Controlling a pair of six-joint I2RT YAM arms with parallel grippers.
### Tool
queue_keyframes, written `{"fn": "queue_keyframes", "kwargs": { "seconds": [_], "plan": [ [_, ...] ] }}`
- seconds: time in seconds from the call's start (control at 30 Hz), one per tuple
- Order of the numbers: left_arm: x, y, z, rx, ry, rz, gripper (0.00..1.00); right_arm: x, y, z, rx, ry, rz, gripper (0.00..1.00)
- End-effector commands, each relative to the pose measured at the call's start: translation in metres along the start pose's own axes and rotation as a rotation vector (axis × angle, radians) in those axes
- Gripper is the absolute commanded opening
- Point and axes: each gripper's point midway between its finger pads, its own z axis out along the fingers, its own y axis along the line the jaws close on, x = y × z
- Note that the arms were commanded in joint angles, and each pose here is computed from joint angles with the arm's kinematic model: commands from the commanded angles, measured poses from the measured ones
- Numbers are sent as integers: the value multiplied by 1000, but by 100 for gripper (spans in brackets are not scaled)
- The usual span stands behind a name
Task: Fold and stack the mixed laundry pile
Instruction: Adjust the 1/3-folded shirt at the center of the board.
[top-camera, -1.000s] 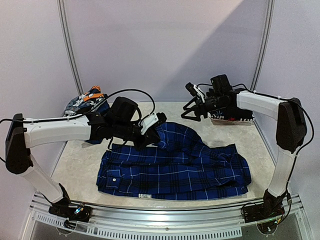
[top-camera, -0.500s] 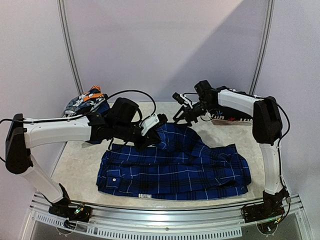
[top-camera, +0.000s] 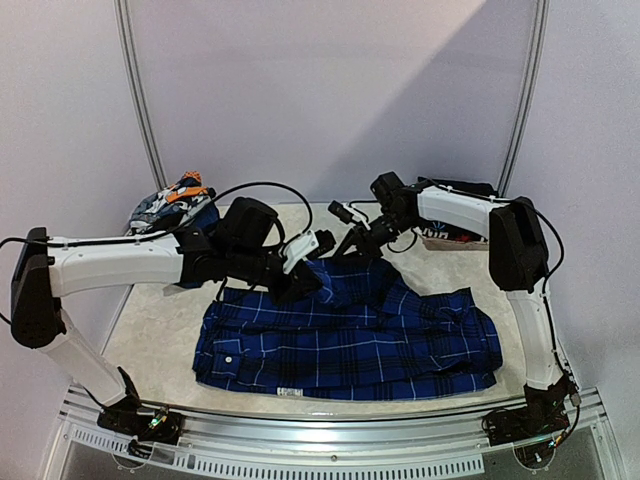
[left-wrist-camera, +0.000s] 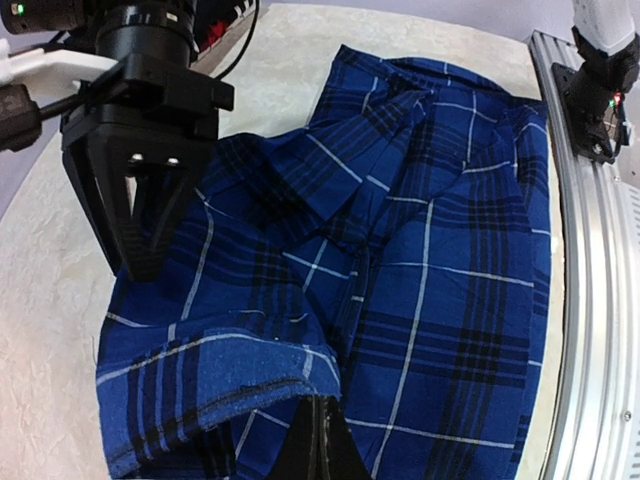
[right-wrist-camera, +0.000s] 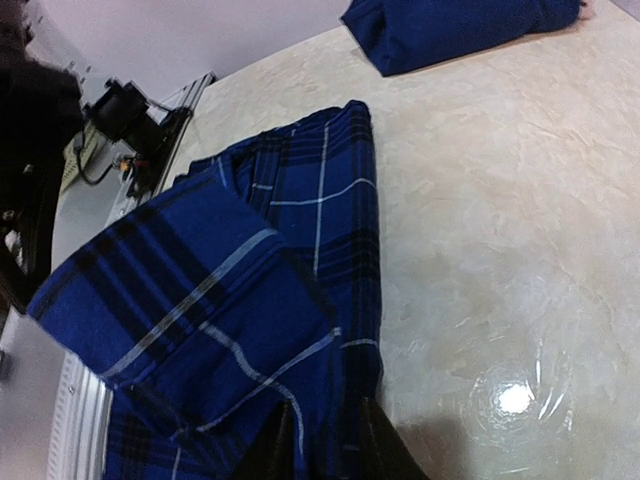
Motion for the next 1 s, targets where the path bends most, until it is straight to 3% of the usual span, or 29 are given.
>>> {"fn": "queue_keyframes", "kwargs": {
  "seconds": [0.0, 0.1, 0.3, 0.53, 0.67, 0.8, 0.97],
  "plan": [
    [2, -9, -1, 9, -14, 24, 0, -4, 8, -5, -14, 2, 6, 10],
    [6, -1, -4, -47, -7, 5, 1, -7, 19, -10, -14, -2, 13, 1],
    [9, 9, -26, -149, -38, -87, 35, -19, 29, -9, 185, -29, -31, 0],
    [24, 10, -55, -224, -93, -202, 60, -54, 50, -24, 386, -212, 76, 0],
    [31, 15, -70, -276, -127, -253, 71, -72, 93, -19, 270, -242, 59, 0],
    [44, 27, -80, -345, -163, -308, 89, -80, 119, -22, 166, -234, 74, 0],
    [37, 22, -84, -202, -302, -370, 99, -70, 147, -22, 44, -212, 48, 0]
  ]
}}
